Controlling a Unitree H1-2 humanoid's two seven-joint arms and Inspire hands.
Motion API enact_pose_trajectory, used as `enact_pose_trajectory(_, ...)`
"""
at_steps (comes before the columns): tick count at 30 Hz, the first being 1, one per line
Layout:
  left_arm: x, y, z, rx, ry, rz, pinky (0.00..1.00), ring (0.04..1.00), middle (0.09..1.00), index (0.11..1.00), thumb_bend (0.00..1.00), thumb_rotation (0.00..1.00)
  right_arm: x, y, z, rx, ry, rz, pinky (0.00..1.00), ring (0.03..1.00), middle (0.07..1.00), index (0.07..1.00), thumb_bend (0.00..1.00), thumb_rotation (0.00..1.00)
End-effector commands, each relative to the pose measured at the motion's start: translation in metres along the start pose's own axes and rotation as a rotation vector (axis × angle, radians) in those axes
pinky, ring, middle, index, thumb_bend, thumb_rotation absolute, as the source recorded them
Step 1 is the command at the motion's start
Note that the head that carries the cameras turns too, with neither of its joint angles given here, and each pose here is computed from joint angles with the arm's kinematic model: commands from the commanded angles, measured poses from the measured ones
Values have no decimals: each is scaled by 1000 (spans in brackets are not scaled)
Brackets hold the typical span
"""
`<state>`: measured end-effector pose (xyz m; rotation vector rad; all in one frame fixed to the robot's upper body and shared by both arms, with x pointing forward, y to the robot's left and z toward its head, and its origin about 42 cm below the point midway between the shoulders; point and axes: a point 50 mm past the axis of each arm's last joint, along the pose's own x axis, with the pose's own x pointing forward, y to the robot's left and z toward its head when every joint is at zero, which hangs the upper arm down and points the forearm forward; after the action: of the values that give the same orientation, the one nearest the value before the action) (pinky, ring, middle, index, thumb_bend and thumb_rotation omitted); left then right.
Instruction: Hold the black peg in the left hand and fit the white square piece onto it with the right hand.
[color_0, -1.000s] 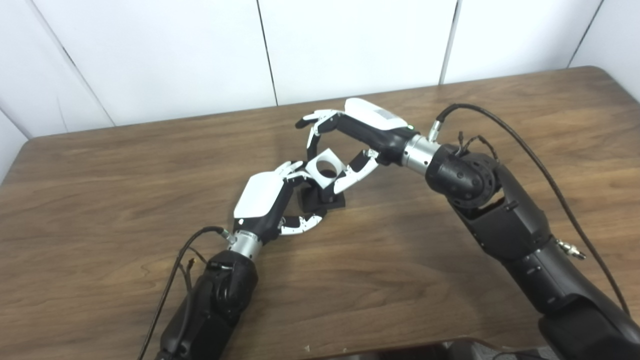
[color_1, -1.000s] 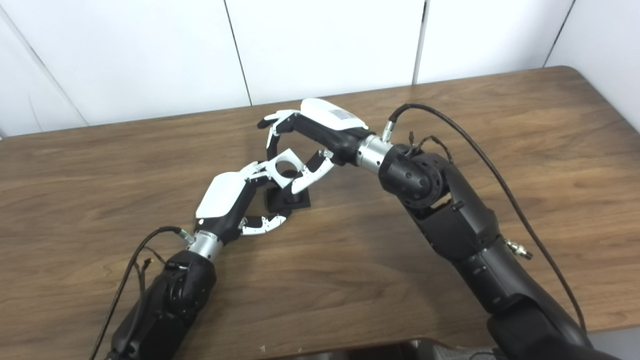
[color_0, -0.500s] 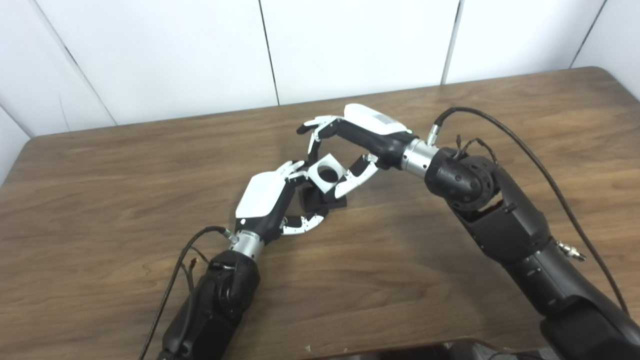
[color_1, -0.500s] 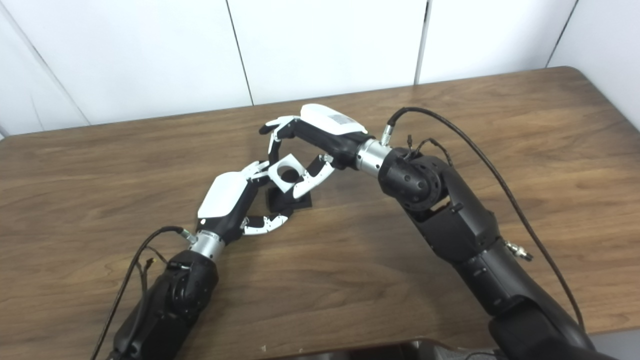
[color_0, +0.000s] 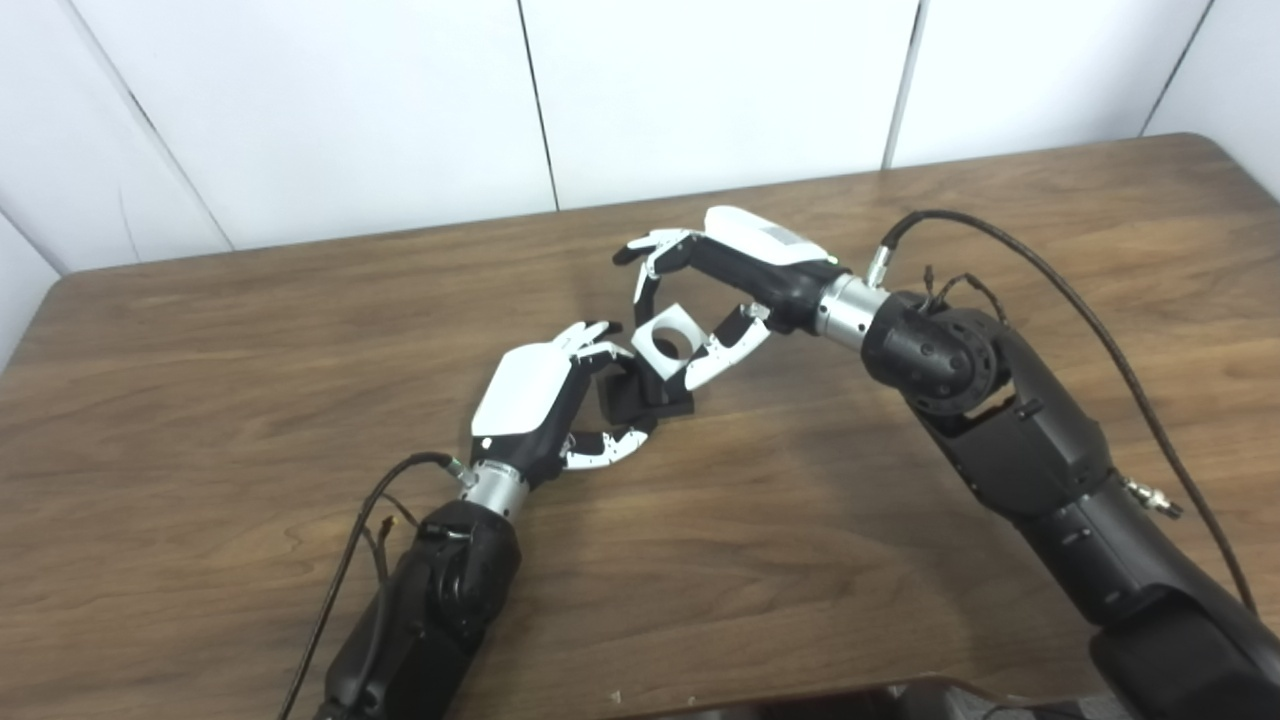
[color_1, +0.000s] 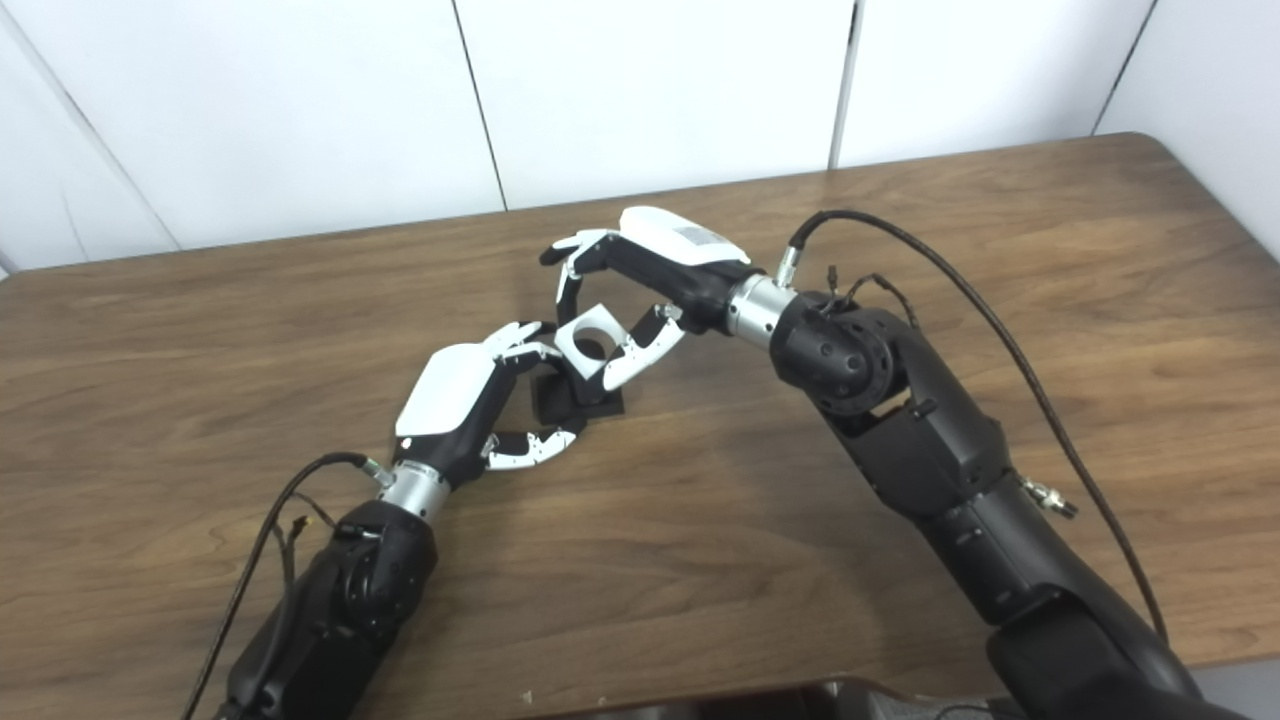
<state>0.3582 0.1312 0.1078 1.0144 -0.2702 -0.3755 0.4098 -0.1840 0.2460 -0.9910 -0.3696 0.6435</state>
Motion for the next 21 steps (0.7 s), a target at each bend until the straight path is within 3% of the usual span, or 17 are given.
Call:
enact_pose_trajectory(1, -19, -28, -13, 21, 79, -158, 829, 925, 903, 630, 722, 278, 8, -24, 11, -41, -55, -60, 817, 913, 866, 493, 521, 162)
enact_pose_trajectory(11, -16, -31, -8, 19, 71, -158, 829, 927, 903, 630, 723, 291, 14, -14, 6, -25, -37, -40, 863, 903, 864, 493, 521, 161)
enact_pose_trajectory(21, -14, -31, -5, 24, 66, -151, 816, 923, 898, 631, 722, 295, 23, -6, 12, -23, -43, -28, 796, 903, 867, 492, 520, 163)
